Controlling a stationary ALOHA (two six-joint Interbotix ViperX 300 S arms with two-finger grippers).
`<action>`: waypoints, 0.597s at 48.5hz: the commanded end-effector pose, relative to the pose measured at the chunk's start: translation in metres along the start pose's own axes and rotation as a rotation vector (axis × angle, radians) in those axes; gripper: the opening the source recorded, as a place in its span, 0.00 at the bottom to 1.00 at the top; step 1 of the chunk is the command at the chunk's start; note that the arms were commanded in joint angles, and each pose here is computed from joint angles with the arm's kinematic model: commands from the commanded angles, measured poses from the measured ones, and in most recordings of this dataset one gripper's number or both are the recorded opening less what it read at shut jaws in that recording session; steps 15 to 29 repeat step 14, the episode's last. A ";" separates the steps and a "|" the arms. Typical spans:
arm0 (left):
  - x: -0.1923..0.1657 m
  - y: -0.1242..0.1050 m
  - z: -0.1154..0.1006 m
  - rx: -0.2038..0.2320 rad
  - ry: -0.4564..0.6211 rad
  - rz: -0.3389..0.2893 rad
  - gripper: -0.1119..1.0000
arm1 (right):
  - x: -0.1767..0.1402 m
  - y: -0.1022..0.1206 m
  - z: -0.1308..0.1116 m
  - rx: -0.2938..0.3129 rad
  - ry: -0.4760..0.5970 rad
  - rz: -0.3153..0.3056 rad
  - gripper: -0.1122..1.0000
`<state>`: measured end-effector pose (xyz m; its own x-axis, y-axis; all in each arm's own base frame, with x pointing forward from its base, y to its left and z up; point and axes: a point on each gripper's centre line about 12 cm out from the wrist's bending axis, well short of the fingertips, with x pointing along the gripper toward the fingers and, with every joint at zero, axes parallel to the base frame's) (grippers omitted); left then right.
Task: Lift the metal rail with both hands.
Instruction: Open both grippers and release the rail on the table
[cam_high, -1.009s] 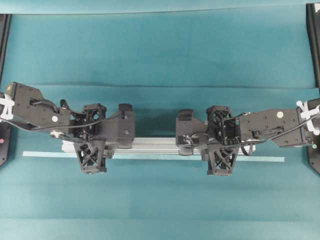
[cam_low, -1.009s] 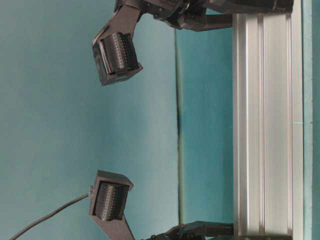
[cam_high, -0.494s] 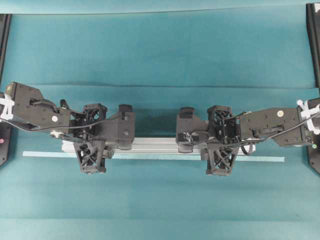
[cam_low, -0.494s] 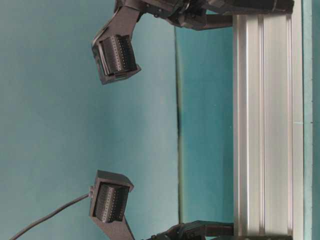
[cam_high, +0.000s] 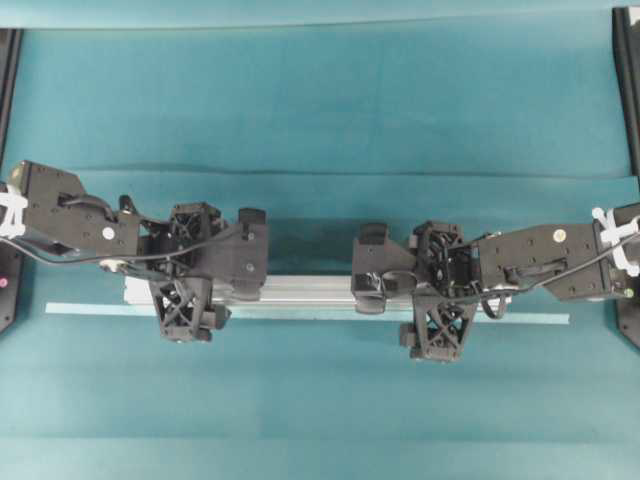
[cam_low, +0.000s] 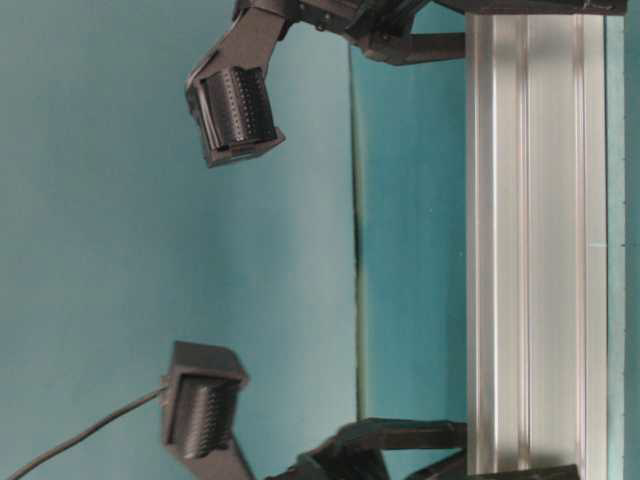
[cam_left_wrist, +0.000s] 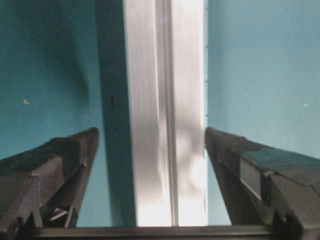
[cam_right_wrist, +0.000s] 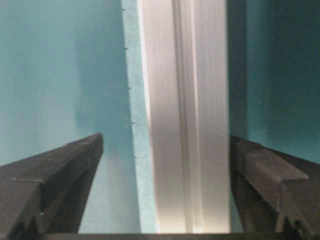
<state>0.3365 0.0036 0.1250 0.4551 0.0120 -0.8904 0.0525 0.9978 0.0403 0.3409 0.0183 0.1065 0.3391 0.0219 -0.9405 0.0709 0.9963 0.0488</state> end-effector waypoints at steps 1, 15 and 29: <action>-0.016 0.001 0.010 0.010 -0.058 0.005 0.95 | -0.008 -0.003 0.007 0.016 -0.036 0.000 0.93; -0.069 0.002 0.027 0.011 -0.214 0.017 0.95 | -0.060 -0.015 0.020 0.046 -0.181 0.000 0.93; -0.069 0.002 0.027 0.011 -0.214 0.017 0.95 | -0.060 -0.015 0.020 0.046 -0.181 0.000 0.93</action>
